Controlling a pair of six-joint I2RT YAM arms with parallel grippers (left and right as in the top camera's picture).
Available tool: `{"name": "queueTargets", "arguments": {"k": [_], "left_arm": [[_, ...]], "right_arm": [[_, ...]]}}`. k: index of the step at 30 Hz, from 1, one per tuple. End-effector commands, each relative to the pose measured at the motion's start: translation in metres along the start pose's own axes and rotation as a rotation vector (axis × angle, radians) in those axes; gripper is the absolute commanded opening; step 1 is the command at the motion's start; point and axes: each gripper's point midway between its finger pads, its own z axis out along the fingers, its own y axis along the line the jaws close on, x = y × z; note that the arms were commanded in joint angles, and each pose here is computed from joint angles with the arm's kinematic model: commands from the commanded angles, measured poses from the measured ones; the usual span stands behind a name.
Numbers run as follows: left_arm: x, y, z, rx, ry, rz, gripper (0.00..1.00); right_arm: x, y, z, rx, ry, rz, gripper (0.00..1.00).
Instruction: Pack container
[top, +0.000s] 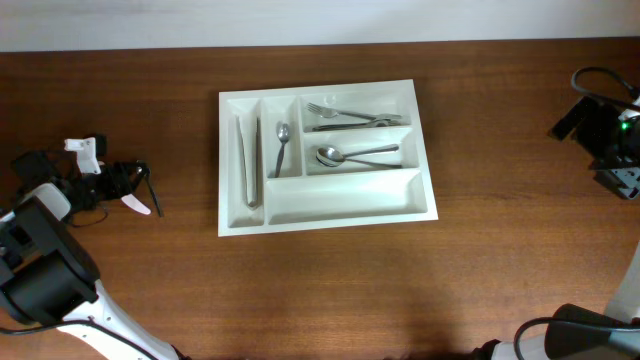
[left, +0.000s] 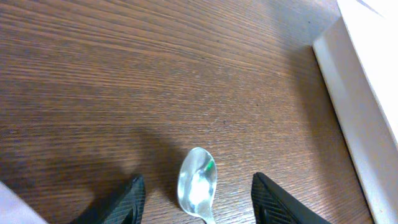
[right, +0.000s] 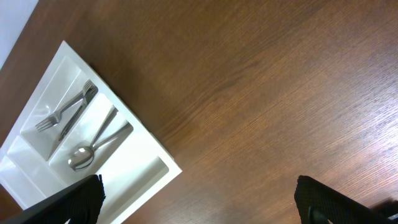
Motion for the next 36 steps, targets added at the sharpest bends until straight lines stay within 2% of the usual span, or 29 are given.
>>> {"name": "queueTargets", "arguments": {"k": [1, 12, 18, 22, 27, 30, 36], "left_arm": [[0.0042, -0.0070, 0.0099, 0.044, 0.011, 0.028, 0.56], [0.0047, -0.0095, 0.0130, 0.044, 0.019, 0.037, 0.46], [0.0046, -0.0094, 0.0130, 0.043, 0.019, 0.037, 0.36], [0.0053, -0.0076, 0.0130, 0.033, 0.023, 0.037, 0.33], [0.0060, -0.0057, 0.0131, 0.022, 0.027, 0.038, 0.25], [0.0062, -0.0058, 0.0131, 0.022, 0.028, 0.037, 0.14], [0.0062, -0.0058, 0.0131, 0.022, 0.028, 0.037, 0.02]], "right_arm": [[0.0005, -0.0004, 0.0010, -0.002, 0.007, 0.009, 0.99], [0.0029, -0.0013, 0.0009, 0.002, 0.017, 0.011, 0.99], [0.0039, -0.0017, 0.0009, 0.003, 0.021, 0.012, 0.99], [0.0046, -0.0019, 0.0009, 0.004, 0.024, 0.012, 0.99], [0.0060, -0.0025, 0.0009, 0.007, 0.029, 0.013, 0.99], [0.0062, -0.0025, 0.0009, 0.007, 0.030, 0.013, 0.99], [0.0063, -0.0026, 0.0009, 0.007, 0.030, 0.013, 0.99]]}}
